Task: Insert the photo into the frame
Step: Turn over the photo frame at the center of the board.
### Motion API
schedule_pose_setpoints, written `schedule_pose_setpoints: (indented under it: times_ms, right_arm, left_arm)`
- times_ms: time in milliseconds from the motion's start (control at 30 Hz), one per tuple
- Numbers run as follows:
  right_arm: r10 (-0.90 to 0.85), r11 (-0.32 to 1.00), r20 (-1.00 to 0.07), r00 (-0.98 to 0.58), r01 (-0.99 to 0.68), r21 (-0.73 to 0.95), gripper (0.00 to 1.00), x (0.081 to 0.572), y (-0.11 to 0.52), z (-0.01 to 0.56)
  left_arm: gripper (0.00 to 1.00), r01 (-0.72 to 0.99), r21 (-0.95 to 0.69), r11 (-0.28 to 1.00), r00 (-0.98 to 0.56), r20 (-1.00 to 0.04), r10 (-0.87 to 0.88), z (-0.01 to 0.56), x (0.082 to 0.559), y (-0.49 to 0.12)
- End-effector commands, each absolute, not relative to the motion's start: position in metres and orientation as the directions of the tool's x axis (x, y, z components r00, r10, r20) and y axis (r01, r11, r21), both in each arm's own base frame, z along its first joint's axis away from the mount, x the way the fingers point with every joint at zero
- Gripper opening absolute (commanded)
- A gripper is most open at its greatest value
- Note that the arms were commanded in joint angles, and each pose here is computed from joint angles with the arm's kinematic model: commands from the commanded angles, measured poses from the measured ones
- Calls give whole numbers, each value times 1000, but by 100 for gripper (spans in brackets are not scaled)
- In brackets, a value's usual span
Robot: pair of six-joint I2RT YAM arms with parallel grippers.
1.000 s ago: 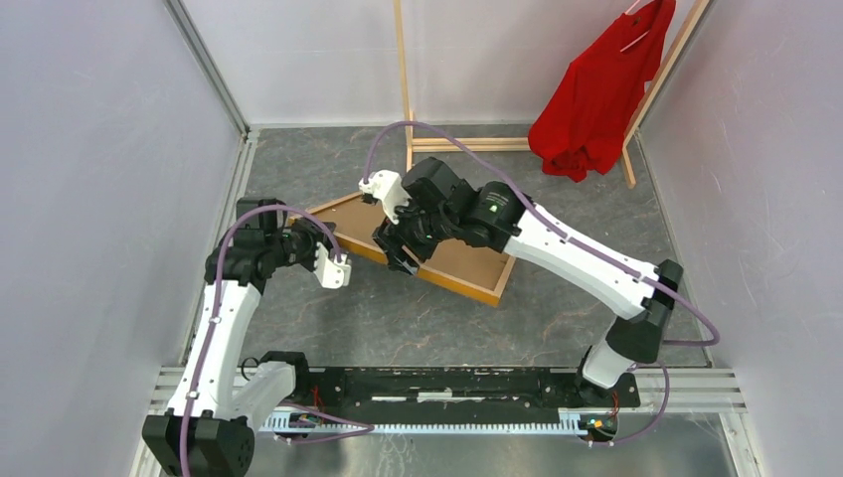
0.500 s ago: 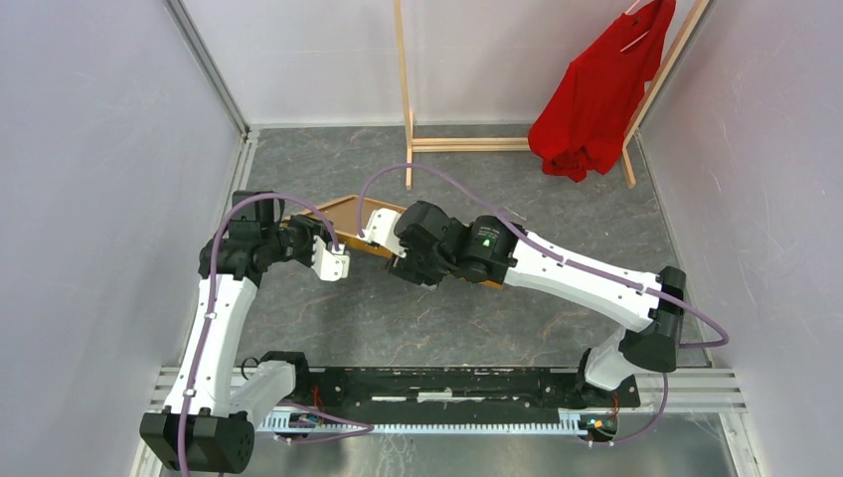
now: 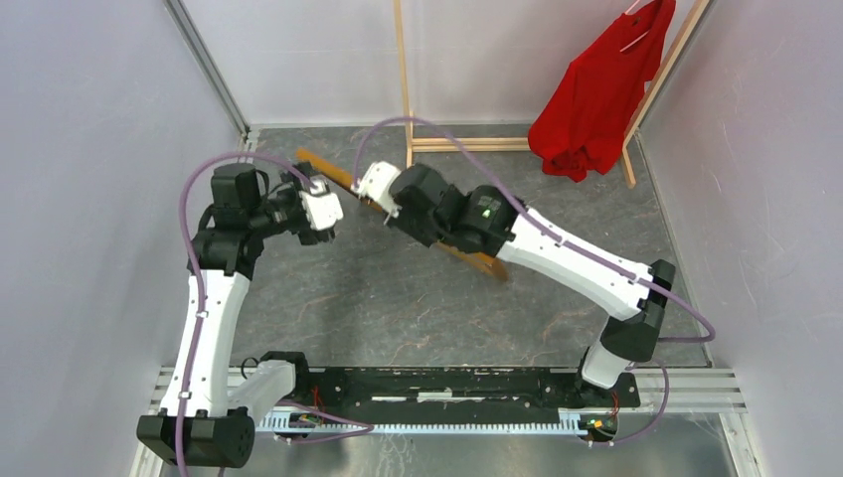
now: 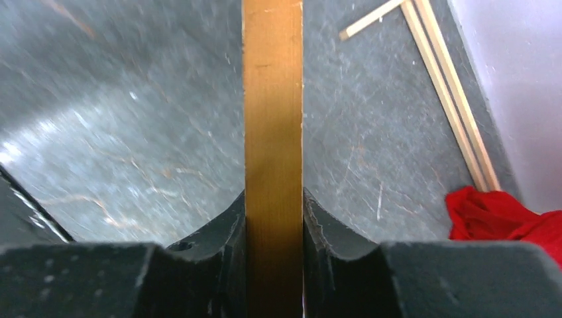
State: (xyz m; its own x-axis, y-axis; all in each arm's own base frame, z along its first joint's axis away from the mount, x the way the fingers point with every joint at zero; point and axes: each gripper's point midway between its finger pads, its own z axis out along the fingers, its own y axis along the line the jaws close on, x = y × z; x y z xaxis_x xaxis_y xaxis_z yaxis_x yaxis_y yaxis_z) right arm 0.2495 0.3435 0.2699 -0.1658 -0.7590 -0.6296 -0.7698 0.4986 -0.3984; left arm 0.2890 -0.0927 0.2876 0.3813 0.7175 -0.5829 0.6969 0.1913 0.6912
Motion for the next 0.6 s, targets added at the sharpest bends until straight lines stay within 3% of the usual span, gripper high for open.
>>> schedule_pose_setpoints:
  times_ms: [0, 100, 233, 400, 567]
  right_arm:
    - [-477, 603, -854, -209, -784, -145, 24, 253, 365, 353]
    - [-362, 593, -878, -313, -804, 43, 20, 256, 361, 360]
    - [-233, 564, -884, -405, -797, 216, 16, 267, 344, 366]
    - [-158, 566, -817, -555, -729, 386, 9, 281, 316, 322]
    - [-80, 625, -741, -666, -612, 483, 8, 296, 270, 272]
  left_arm:
    - [100, 609, 571, 551, 265, -801, 536, 374, 318, -91]
    - [100, 538, 403, 740, 139, -909, 393, 415, 341, -61]
    - [100, 479, 148, 865, -54, -979, 198, 426, 365, -17]
    - [100, 403, -5, 915, -253, -962, 106, 389, 377, 19]
    - [100, 360, -33, 932, -340, -935, 98, 352, 376, 29]
